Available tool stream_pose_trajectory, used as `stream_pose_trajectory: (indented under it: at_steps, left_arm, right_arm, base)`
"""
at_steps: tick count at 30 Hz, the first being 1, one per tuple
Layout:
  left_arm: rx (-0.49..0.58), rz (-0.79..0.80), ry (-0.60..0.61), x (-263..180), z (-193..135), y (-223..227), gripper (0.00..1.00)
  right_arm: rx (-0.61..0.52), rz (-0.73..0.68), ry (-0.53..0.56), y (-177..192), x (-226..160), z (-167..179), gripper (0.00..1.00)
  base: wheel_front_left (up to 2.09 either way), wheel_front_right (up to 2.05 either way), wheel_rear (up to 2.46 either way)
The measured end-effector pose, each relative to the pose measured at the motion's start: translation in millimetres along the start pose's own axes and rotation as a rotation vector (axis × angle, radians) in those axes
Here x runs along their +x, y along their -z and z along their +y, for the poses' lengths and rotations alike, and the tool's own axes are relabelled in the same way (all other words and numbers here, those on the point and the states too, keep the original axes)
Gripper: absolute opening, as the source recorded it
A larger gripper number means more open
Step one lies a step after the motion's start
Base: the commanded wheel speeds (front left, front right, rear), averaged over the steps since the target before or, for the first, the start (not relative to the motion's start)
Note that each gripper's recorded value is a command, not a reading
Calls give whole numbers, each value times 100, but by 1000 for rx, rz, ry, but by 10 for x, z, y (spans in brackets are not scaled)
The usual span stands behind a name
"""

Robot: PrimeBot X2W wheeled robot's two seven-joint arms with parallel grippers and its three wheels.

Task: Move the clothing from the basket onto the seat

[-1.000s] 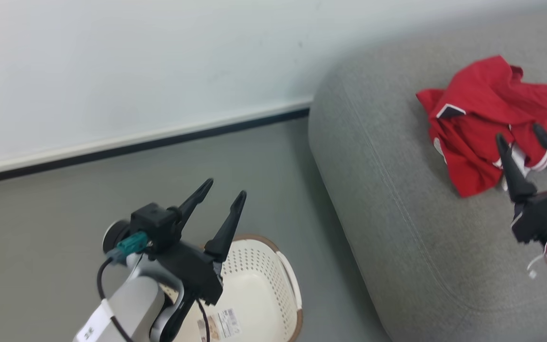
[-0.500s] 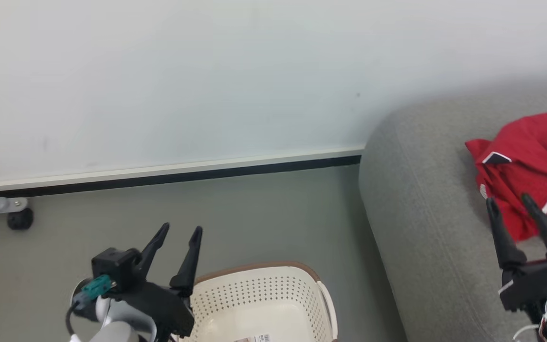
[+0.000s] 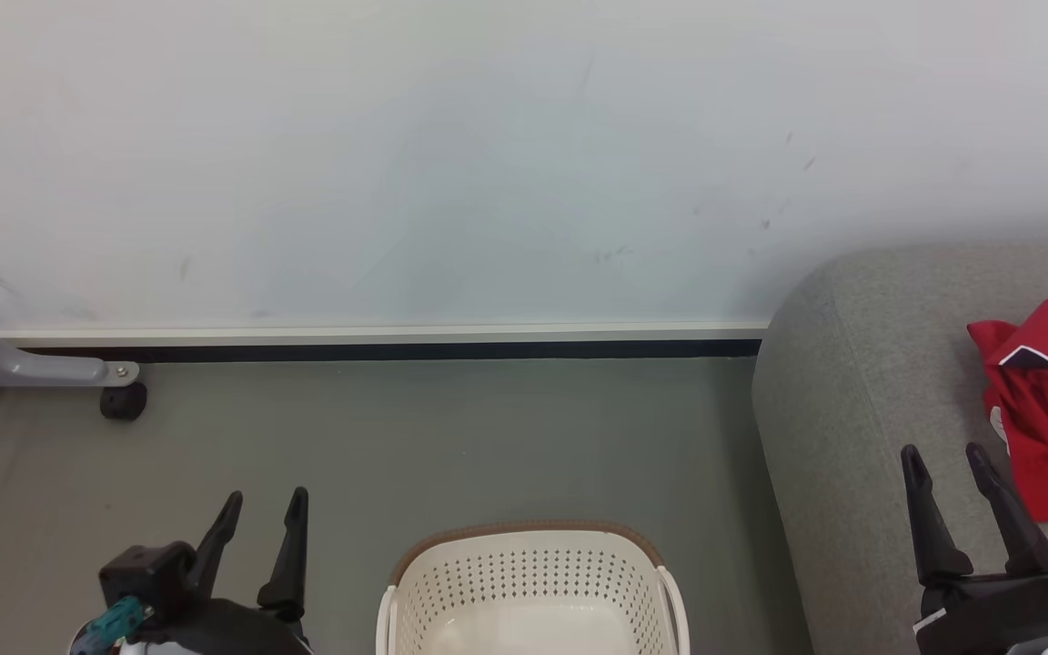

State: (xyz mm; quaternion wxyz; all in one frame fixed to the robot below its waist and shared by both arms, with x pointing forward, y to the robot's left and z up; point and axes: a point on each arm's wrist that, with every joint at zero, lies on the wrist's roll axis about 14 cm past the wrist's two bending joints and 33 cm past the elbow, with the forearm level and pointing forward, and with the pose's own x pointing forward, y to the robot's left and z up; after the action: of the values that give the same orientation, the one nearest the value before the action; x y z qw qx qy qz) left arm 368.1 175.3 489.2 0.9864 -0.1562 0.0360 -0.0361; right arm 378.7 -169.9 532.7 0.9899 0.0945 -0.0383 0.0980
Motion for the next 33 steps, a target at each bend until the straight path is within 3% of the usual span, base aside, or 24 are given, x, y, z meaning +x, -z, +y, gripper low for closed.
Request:
stream_pose_trajectory:
  at_steps: [15, 33]
  left_arm:
    - [44, -38, -60, -142, 164, -49, 100]
    - [69, -77, -69, -201, 145, -113, 100]
  right_arm:
    - [3, -7, 22, 33, -87, 48, 100]
    - [-22, -49, 39, -79, -116, 10, 100]
  base:
    - [0, 0, 0]
    - [0, 0, 0]
